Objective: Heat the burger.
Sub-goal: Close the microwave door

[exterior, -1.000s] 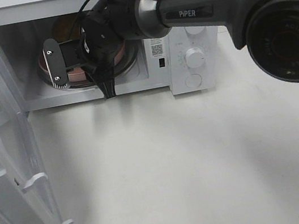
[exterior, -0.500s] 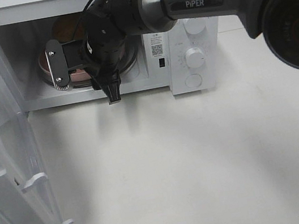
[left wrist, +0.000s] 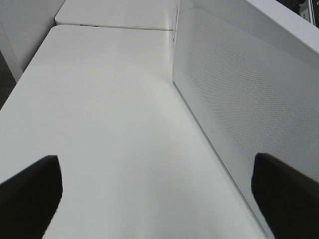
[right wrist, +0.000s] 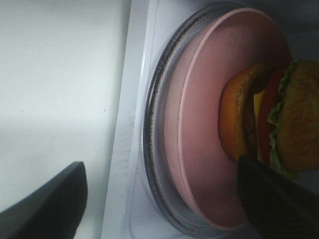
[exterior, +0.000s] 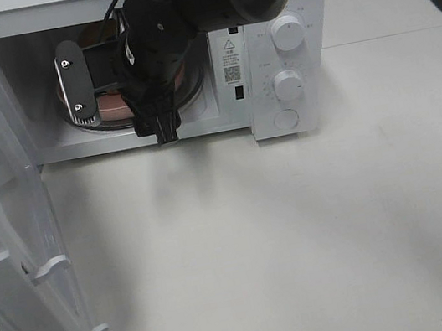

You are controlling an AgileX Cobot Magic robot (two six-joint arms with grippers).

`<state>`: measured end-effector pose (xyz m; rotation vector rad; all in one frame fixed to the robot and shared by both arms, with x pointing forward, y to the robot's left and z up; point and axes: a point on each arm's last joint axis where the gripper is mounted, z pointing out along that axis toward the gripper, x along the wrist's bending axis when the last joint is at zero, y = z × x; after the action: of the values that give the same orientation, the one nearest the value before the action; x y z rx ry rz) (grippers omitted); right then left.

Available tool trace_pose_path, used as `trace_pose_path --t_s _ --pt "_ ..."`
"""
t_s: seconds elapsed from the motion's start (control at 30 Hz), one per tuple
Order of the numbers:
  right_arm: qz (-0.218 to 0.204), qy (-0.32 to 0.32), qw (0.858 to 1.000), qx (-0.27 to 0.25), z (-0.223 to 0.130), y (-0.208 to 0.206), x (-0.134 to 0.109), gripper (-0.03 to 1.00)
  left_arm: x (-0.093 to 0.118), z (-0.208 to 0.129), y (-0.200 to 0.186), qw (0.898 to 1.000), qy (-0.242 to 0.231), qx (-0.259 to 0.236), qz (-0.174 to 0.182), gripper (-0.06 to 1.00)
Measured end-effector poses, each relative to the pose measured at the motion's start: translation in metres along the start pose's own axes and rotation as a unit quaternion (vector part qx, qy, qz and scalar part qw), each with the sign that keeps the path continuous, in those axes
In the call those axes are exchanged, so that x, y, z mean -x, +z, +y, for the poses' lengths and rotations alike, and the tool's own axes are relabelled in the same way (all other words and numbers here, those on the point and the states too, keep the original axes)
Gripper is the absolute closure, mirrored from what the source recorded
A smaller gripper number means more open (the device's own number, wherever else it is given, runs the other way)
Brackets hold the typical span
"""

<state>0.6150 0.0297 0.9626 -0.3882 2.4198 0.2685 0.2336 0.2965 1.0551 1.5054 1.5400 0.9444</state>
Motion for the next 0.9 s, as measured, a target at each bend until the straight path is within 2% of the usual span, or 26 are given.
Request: trace_pose_path --t_s 0.47,0.9 --pt "0.027 0.002 1.000 0.006 0.009 -0.030 -0.026 0.20 0.000 0.000 0.000 1.000 0.000 0.000 0.000 -0.03" --pt "0.046 0.122 0.991 -0.013 -0.010 -0.074 -0.045 0.20 0.000 0.000 0.000 1.000 0.000 0.000 0.000 -0.03"
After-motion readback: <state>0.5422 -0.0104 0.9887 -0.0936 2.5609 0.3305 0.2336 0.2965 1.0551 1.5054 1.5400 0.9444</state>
